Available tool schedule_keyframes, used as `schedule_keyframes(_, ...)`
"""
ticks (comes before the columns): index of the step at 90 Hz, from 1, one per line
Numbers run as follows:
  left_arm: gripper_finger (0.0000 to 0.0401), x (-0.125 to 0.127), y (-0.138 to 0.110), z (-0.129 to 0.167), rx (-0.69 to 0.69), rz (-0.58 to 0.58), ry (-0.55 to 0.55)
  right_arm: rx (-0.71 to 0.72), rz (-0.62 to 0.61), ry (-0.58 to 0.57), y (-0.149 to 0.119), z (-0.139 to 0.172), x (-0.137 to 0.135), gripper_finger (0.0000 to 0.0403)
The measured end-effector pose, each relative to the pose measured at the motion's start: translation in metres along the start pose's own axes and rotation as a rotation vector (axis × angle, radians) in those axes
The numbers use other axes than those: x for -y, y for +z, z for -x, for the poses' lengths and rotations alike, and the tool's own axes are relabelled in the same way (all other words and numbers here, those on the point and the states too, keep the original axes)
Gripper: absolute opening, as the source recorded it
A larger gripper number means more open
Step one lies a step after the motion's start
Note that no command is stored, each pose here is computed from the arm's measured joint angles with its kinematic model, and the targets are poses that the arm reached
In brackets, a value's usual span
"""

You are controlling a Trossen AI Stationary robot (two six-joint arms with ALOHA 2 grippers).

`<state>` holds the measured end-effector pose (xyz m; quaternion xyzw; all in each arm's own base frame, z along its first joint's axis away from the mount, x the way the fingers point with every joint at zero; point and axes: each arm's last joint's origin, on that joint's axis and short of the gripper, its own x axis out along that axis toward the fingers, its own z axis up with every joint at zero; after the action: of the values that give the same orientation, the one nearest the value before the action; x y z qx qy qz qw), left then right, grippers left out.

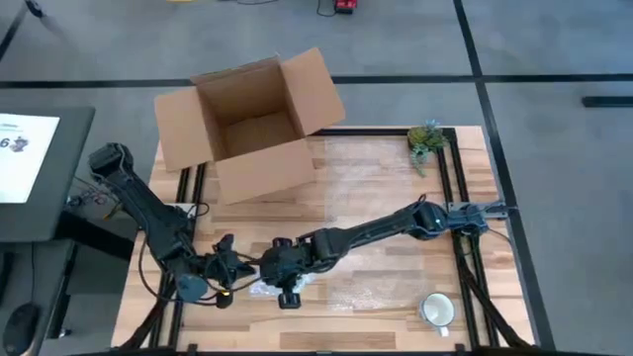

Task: Wrap mug
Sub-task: Wrap the green patterned mug with the bubble wrap

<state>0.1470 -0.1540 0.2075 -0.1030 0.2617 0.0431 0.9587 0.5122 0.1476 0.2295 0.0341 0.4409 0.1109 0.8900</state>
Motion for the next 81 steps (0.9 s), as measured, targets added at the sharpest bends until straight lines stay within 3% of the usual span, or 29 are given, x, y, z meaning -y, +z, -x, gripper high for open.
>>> schedule_keyframes(26,0.0000,0.000,0.000,0.000,0.000,0.000,0.001,-0.060,-0.023,-0.014,-0.009,-0.016,0.008,0.0000)
schedule_keyframes(81,0.0000,0.000,0.000,0.000,0.000,-0.002,-0.001,-0.104,-0.005,-0.037,-0.007,0.015,0.001,0.0000)
